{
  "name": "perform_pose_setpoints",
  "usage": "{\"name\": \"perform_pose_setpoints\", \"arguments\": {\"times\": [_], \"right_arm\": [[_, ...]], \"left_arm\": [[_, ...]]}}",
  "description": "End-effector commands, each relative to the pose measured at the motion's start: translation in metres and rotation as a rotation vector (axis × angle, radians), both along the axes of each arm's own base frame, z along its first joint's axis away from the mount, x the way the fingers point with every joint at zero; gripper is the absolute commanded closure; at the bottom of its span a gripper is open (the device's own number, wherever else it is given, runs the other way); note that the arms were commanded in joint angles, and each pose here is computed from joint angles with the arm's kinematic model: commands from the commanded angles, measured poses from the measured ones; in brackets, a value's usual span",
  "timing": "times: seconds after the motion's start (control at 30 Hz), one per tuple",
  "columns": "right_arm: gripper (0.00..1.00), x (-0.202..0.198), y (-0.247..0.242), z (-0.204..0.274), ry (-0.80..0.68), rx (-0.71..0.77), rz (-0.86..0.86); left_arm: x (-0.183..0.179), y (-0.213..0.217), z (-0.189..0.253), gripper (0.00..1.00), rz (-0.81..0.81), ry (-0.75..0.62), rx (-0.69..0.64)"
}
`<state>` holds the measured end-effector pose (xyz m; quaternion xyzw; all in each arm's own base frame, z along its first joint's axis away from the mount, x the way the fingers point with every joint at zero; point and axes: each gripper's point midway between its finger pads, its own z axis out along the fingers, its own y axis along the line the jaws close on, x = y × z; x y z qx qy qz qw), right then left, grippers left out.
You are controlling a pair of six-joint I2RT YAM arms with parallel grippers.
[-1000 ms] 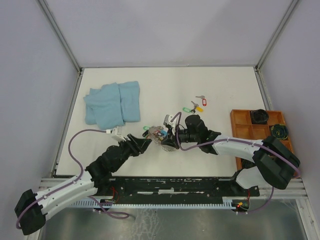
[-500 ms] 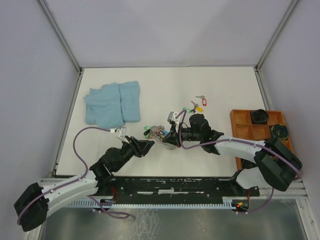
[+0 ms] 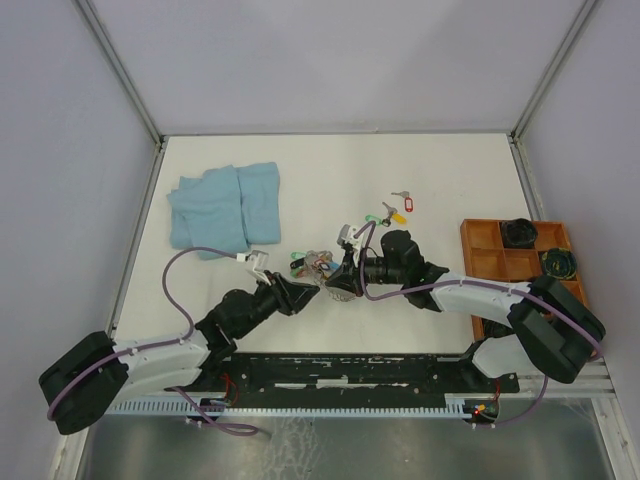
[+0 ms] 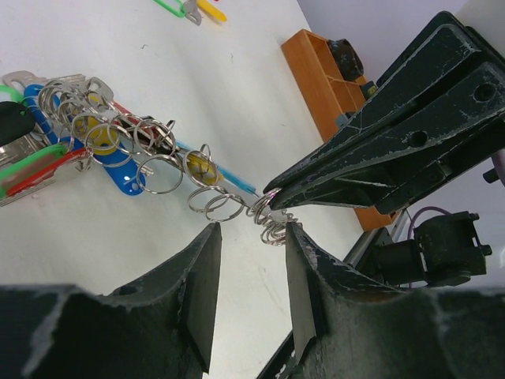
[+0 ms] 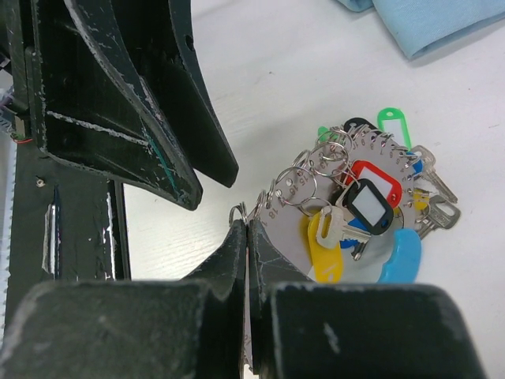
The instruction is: Put the keys on the keyring
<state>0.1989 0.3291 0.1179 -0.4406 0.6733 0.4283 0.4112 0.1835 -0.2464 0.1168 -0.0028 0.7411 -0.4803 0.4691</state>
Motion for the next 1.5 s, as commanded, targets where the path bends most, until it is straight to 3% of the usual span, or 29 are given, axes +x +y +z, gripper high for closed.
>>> {"name": "perform_pose_setpoints", "arguments": {"times": [0.0,0.47,0.7,1.03,1.2,1.47], "right_arm": [[0.99,0.005,0.005,0.031,-0.065,0.093,-0.005],[0.99,0.006,0.007,0.035,-0.048,0.119,-0.017],[0.99,0.002,0.011,0.037,-0.023,0.144,-0.001],[0.98,-0.003,0.012,0.033,0.011,0.146,0.022],[0.94,-0.006,0.011,0.029,0.027,0.131,0.034],[0.79,-0.009,0.01,0.033,0.065,0.078,0.053]], "left_arm": [[0.004,-0.016,0.042,0.57,-0.035,-0.062,-0.116],[0.013,-0.022,0.016,0.61,-0.014,0.02,-0.046],[0.014,-0.024,0.018,0.78,-0.021,-0.007,-0.029],[0.016,-0.029,0.031,0.83,-0.04,-0.056,-0.047],[0.018,-0.028,0.03,0.97,-0.041,-0.098,-0.013],[0.023,-0.022,0.02,0.97,-0.047,-0.206,0.149]]}}
